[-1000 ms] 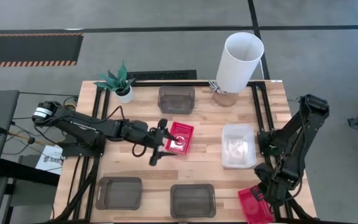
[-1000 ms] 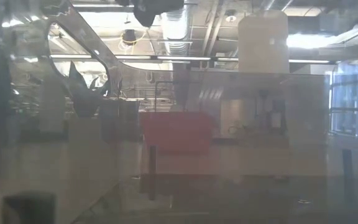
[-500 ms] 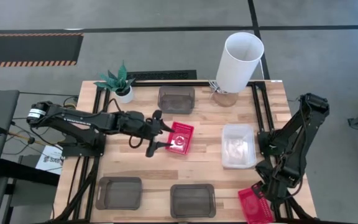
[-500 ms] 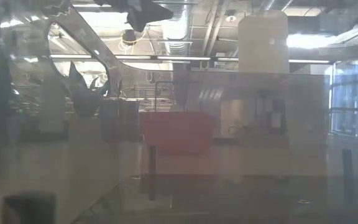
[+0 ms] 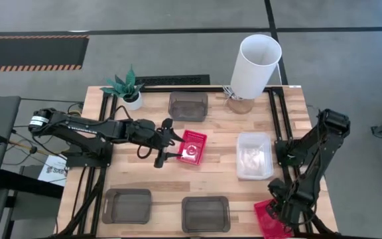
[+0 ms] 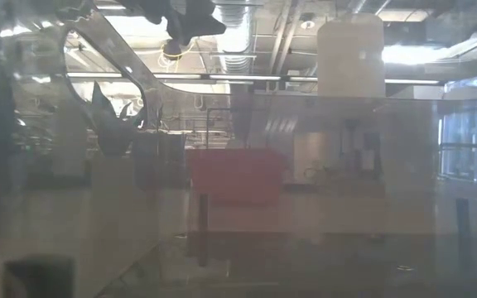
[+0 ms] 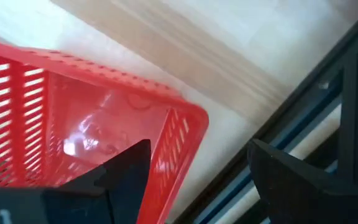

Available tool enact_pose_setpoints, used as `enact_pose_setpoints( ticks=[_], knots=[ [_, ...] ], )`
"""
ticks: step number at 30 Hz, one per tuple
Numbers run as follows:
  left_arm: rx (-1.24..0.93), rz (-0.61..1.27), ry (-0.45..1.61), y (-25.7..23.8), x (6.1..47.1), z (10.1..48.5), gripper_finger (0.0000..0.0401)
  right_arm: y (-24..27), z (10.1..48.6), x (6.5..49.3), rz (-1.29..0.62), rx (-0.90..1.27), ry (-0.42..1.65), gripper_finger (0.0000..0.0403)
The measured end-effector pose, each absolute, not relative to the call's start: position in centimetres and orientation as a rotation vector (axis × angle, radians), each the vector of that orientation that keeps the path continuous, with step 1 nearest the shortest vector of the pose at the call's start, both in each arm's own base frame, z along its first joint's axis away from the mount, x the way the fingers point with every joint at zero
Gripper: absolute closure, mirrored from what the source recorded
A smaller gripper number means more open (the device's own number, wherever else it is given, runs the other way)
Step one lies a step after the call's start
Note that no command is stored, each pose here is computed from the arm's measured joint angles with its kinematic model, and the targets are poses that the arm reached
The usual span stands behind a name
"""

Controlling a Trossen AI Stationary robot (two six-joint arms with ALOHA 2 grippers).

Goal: Stack baskets by color
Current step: Stack the right red bin on top of the left red bin

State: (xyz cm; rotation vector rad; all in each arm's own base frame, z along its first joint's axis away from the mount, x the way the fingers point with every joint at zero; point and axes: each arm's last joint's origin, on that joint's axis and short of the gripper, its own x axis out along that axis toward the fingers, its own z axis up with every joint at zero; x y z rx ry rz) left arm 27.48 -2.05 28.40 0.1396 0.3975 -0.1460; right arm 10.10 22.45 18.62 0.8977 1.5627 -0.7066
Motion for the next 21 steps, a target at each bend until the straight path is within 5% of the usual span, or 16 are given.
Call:
enact_pose_setpoints(
  ticks=[11,14,19,21],
  knots=[
    [0.12,-0.15,0.399,-2.1,27.5,28.4,0.0152,23.5,17.4,10.6,-0.665,0.894,1.575,0.0143],
    [0.12,-0.15,0.399,-2.1,27.5,28.4,0.0152,23.5,17.4,10.6,-0.663,0.895,1.573,0.02],
    [0.124,-0.15,0.397,-2.1,27.5,28.4,0.0152,22.8,18.1,11.0,-0.658,0.903,1.473,0.0362],
    [0.134,-0.15,0.396,-2.1,27.5,28.4,0.0152,22.1,19.1,11.1,-0.644,0.887,1.399,0.0384]
  ],
)
